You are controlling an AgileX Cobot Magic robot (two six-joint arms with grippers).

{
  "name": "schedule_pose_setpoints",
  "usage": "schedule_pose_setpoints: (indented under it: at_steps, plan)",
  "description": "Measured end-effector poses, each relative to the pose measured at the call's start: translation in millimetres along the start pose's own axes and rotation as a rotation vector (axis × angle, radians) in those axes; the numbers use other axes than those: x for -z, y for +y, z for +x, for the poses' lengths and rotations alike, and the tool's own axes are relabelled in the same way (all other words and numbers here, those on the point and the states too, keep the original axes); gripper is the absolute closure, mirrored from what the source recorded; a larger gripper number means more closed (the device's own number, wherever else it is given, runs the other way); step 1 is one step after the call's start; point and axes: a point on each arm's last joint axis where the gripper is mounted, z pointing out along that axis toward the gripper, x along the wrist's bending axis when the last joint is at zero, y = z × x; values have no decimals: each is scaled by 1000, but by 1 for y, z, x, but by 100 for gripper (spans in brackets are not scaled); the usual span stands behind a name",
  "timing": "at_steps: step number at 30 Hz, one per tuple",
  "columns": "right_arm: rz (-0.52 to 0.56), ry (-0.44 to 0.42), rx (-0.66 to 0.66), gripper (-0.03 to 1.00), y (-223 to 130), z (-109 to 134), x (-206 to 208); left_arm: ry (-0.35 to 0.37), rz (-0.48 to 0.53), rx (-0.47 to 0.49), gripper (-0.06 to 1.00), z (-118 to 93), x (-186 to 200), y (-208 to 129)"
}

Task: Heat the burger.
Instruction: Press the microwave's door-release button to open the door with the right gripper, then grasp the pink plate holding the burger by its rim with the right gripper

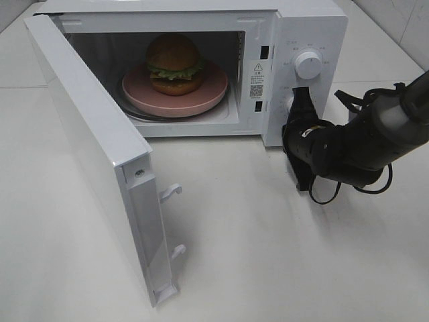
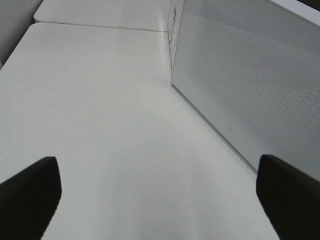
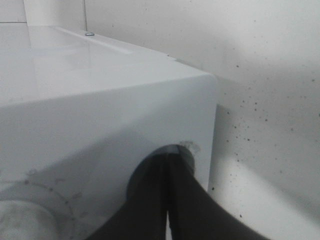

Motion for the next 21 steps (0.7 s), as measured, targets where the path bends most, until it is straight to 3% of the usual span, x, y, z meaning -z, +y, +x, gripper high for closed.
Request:
schedule_pose_setpoints:
  at_steps: [8, 9, 15, 21]
  plan:
    - [65, -36, 56, 97, 2, 7, 16, 0, 0, 0, -4, 0, 0, 0]
    - [112, -8, 115, 97, -4, 13, 22, 0, 0, 0, -4, 0, 0, 0]
    - [140, 45, 174, 97, -5, 28, 38, 0, 0, 0, -4, 0, 0, 0]
    - [185, -3, 275, 97, -3, 34, 56, 0, 0, 0, -4, 0, 0, 0]
